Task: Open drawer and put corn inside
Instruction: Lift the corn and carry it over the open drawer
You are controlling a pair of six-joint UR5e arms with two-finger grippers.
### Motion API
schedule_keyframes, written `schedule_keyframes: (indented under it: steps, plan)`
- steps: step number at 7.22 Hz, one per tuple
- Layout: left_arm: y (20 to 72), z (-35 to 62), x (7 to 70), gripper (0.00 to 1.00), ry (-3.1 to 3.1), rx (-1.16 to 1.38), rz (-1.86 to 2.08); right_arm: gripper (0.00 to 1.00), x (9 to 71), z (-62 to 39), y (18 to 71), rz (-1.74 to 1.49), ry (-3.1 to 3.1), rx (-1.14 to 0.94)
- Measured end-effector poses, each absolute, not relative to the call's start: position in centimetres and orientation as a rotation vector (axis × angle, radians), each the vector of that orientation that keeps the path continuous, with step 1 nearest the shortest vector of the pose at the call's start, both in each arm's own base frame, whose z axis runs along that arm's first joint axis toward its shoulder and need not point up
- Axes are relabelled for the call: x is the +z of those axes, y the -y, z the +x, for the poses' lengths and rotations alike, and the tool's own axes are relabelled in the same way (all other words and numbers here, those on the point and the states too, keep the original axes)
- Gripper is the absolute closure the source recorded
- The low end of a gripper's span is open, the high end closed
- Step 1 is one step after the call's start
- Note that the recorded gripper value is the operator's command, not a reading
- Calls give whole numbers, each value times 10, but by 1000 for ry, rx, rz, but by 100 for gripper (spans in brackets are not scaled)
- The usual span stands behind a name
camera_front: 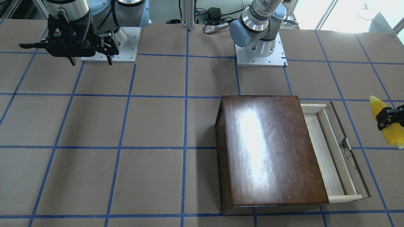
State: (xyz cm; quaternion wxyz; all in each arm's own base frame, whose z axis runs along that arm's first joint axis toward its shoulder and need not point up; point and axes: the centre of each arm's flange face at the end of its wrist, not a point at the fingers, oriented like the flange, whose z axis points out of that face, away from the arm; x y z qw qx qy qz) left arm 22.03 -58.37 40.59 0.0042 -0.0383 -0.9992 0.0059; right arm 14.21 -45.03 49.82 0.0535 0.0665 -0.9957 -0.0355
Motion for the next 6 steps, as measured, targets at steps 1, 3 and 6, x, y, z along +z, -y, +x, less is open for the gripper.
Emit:
schedule_keyframes:
  steps: [1, 3, 6]
  plan:
    - [595, 184, 411, 100, 3128, 27, -108, 0, 498, 142, 450, 202, 3026, -108]
    - [612, 114, 408, 100, 3121, 19, -42, 0, 498, 142, 451, 202, 3026, -108]
    - [622, 72, 380, 100, 3053, -24, 46, 0, 498, 142, 451, 202, 3026, -109]
